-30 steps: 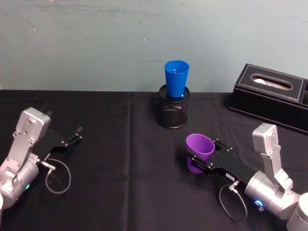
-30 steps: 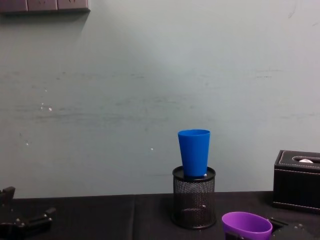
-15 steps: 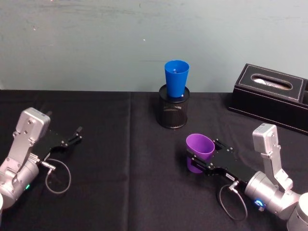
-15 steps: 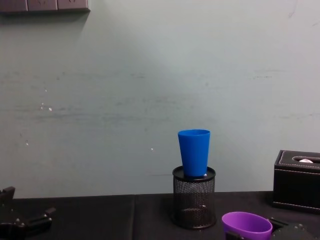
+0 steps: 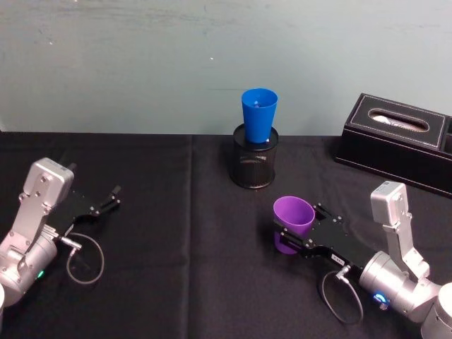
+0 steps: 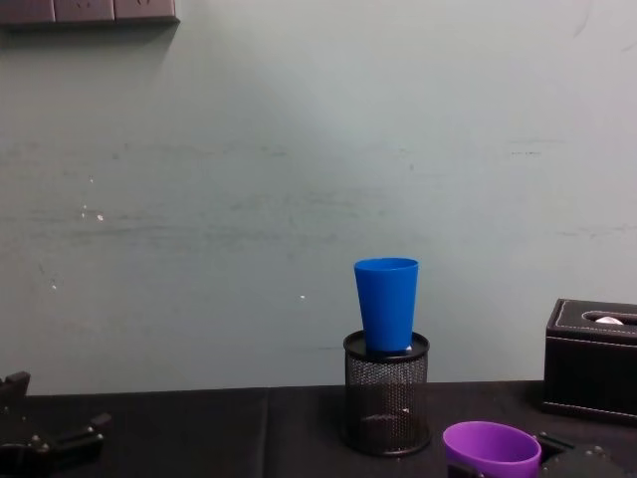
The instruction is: Pick up one cup with a gripper and tap it against the other cup.
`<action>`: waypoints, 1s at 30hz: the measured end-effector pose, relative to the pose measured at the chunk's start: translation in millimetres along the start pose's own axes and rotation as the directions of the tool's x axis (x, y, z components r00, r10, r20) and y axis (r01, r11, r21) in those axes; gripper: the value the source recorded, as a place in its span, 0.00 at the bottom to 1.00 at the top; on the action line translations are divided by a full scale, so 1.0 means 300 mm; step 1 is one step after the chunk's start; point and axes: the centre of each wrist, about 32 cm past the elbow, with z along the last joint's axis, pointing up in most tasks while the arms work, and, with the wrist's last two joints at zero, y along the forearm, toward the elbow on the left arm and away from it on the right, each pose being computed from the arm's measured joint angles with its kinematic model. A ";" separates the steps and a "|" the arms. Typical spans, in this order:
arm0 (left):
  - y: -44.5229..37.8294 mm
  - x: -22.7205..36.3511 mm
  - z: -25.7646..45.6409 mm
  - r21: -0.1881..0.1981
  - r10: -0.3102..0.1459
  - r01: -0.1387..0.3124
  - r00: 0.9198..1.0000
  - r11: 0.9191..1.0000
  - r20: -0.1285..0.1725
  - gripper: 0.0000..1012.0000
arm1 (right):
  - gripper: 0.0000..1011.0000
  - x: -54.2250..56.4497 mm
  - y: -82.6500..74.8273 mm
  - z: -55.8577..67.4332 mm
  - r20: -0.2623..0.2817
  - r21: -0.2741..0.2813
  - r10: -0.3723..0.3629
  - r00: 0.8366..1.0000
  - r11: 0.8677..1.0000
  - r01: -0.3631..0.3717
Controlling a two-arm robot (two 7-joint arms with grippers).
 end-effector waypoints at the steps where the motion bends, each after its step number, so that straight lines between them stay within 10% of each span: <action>1: 0.000 0.000 0.000 0.000 0.000 0.000 1.000 1.000 0.000 1.00 | 0.77 0.000 0.000 0.000 0.000 0.000 0.000 1.000 1.000 0.000; 10: 0.000 0.000 0.000 0.000 0.000 0.000 1.000 1.000 0.000 1.00 | 0.99 0.000 0.000 0.000 0.000 0.000 0.000 1.000 1.000 0.000; 30: 0.000 0.000 0.000 0.000 0.000 0.000 1.000 1.000 0.000 1.00 | 0.99 0.002 -0.002 0.004 0.002 0.011 -0.002 1.000 1.000 0.002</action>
